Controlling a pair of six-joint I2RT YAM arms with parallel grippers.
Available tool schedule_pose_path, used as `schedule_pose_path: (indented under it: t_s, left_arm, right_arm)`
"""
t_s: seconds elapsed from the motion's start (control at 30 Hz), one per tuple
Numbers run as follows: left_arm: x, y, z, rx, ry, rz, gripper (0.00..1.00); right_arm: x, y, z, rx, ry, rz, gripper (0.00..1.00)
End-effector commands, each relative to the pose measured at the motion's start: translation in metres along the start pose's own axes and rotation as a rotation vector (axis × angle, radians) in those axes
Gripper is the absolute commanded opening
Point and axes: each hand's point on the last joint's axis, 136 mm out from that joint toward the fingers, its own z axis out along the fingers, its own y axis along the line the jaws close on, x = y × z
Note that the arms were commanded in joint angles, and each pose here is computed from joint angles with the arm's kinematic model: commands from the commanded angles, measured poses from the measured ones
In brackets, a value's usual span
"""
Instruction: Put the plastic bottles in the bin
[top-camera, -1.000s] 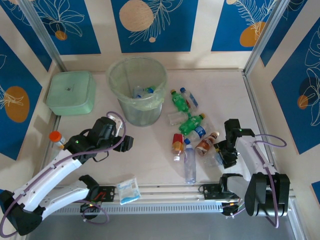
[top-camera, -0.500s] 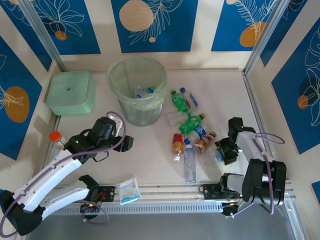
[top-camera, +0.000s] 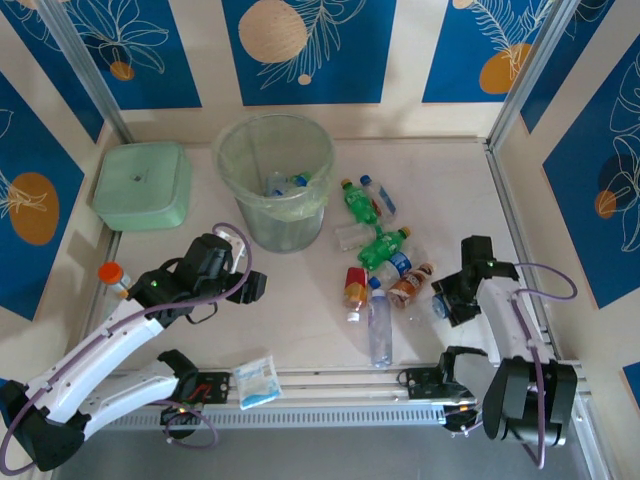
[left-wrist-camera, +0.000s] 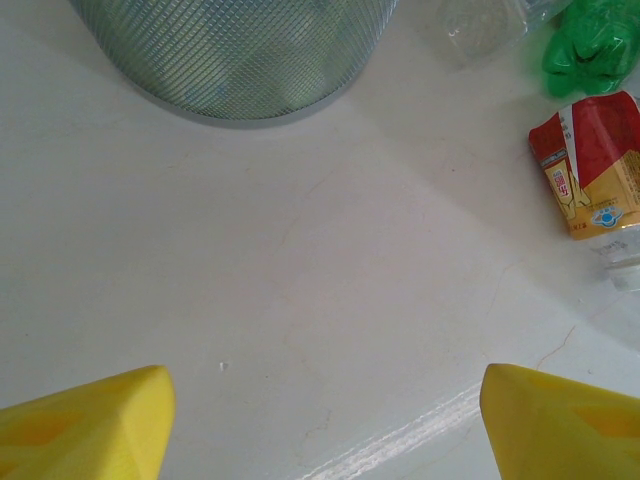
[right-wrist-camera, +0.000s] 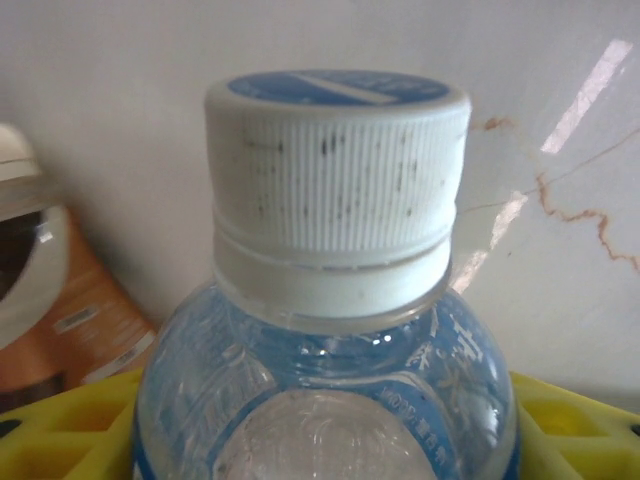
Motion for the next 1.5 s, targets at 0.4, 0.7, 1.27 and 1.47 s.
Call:
schedule_pose_path:
  t_s: [0.4, 0.7, 1.27, 1.47]
  left_arm:
    - [-0.008, 0.000, -0.008, 0.001, -0.026, -0.056, 0.78]
    - [-0.010, -0.001, -0.010, 0.007, -0.024, -0.069, 0.78]
    - [-0.016, -0.005, -0.011, 0.015, -0.022, -0.068, 0.78]
    - [-0.016, -0.004, -0.014, 0.016, -0.031, -0.073, 0.78]
  right_arm:
    - [0.050, 0.181, -0.181, -0.516, -0.210, -0.559, 0.59]
    - [0.127, 0.299, -0.283, -0.958, -0.293, -0.879, 0.58]
    - [0.189, 0.402, -0.304, -1.231, -0.227, -0.981, 0.58]
    - [0.211, 0.426, -0.266, -1.147, -0.190, -1.046, 0.59]
